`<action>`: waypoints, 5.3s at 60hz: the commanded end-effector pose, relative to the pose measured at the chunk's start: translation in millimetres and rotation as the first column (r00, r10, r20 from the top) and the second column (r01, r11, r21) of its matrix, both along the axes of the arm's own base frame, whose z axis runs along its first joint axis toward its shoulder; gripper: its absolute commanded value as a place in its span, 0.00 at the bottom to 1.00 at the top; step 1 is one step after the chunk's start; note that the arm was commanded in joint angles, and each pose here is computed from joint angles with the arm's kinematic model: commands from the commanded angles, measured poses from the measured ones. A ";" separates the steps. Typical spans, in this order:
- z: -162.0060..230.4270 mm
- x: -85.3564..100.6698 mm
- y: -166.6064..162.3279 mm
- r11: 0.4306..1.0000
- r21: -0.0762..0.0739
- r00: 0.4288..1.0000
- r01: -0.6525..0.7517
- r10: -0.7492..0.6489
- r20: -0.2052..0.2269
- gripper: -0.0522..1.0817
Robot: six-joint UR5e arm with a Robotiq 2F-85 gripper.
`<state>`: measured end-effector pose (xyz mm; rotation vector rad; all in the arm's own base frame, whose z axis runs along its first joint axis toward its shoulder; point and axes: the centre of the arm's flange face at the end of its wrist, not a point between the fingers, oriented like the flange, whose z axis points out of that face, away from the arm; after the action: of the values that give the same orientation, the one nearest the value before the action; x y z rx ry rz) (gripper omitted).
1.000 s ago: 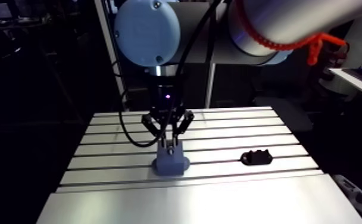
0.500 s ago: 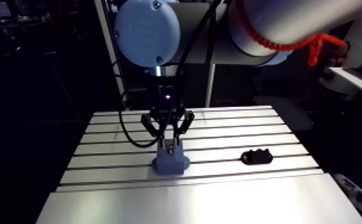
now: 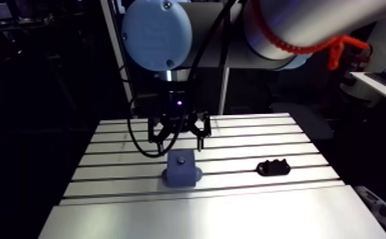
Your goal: Pick up the M10 bolt and insert it into the hex recess until seated.
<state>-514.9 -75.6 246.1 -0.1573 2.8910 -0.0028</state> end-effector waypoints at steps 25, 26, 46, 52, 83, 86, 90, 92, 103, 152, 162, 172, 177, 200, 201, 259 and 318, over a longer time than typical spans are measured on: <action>34.5 -10.2 0.4 1.000 0.001 0.998 0.008 -0.008 -0.063 0.38; 34.5 -10.2 0.4 1.000 0.001 0.998 0.008 -0.008 -0.063 0.38; 39.6 -9.6 -1.4 0.996 0.014 0.994 0.085 -0.084 -0.074 1.00; 37.4 -9.3 -2.4 0.996 0.013 0.994 0.084 -0.083 -0.070 1.00; 22.5 -12.6 -3.0 0.994 0.017 0.991 0.112 -0.110 -0.071 1.00; 20.8 -11.5 -3.1 0.994 0.018 0.992 0.111 -0.109 -0.068 1.00; 18.5 -9.1 -3.2 0.994 0.017 0.992 0.108 -0.107 -0.063 1.00; 17.8 -8.7 -3.2 0.994 0.017 0.992 0.107 -0.105 -0.063 1.00; 13.1 -5.1 -4.5 0.995 0.014 0.993 0.099 -0.098 -0.072 1.00; 3.6 2.7 -5.6 0.997 0.016 0.995 0.079 -0.078 -0.059 1.00; 1.6 1.5 -5.5 0.997 0.016 0.994 0.078 -0.076 -0.074 1.00; -1.2 2.1 -3.9 0.998 0.015 0.995 0.068 -0.067 -0.079 1.00; -1.8 2.4 -3.2 0.997 0.015 0.995 0.069 -0.068 -0.077 1.00; -4.0 3.5 -2.3 0.997 0.016 0.995 0.069 -0.068 -0.071 1.00; -3.5 3.0 -2.3 0.997 0.016 0.995 0.070 -0.068 -0.072 1.00; -5.6 4.0 -2.5 0.998 0.013 0.996 0.064 -0.063 -0.066 1.00; -13.5 6.2 -3.5 0.999 0.010 0.998 0.048 -0.048 -0.051 1.00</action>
<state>-509.8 -78.9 234.7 -0.0844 2.9479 0.0099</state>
